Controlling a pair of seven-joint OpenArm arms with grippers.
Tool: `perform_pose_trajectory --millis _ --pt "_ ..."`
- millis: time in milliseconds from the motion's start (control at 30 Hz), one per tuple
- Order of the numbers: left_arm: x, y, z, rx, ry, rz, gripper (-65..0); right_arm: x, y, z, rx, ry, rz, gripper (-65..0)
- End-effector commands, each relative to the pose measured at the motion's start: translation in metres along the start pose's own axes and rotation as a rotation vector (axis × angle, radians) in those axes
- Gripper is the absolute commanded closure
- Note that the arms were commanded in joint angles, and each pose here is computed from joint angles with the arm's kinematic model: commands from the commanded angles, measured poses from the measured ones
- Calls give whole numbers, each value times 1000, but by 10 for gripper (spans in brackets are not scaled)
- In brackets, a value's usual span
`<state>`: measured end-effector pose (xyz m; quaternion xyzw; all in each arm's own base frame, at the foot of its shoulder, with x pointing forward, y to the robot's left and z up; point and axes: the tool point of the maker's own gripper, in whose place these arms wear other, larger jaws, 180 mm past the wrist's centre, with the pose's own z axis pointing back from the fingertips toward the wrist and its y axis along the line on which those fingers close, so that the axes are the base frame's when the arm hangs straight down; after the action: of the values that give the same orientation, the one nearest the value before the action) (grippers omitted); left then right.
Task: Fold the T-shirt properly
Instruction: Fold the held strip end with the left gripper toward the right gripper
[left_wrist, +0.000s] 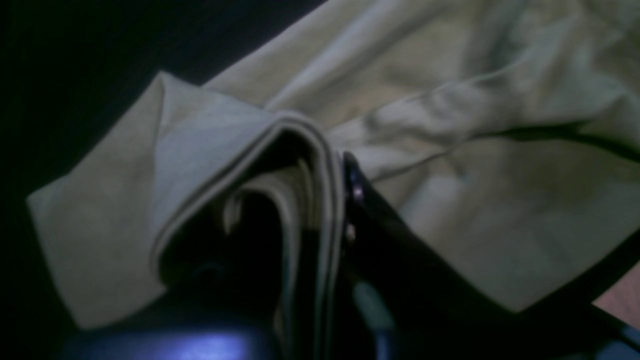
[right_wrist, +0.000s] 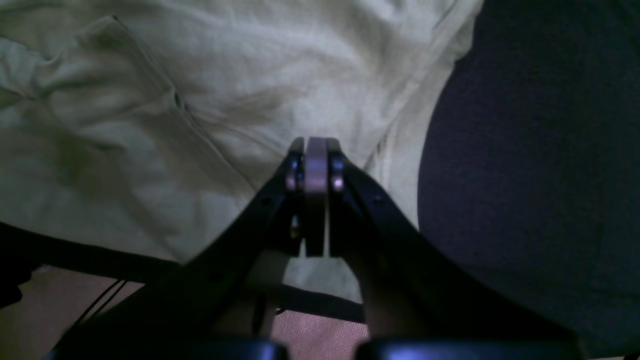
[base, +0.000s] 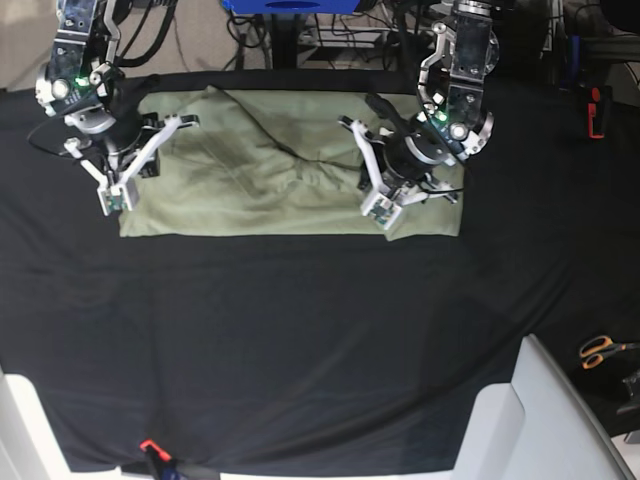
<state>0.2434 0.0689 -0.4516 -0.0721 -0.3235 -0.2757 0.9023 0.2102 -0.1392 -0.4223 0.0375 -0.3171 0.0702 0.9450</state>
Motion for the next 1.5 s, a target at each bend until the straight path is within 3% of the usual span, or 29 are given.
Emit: perform_pose_trajectory --millis 0,900,1000,1267,1367,1467 --pt "14 -5 0 -18 -45 -13 0 11 -2 2 -2 -41 4 -8" --pt "14 -15 -1 -42 -42 -39 -3 17 -3 1 -5 -53 5 -8" --pt "15 -15 -1 -42 -44 -40 -125 17 -3 1 -5 -53 5 -8" --pt "14 -36 -4 -95 1 -121 -329 17 -3 1 -5 -53 5 -8" --pt "24 -46 -7 -119 -7 -158 -387 17 -3 1 -5 -53 5 -8" --pt "26 -63 -7 -157 -13 -190 -400 18 -3 1 -5 -54 5 -8"
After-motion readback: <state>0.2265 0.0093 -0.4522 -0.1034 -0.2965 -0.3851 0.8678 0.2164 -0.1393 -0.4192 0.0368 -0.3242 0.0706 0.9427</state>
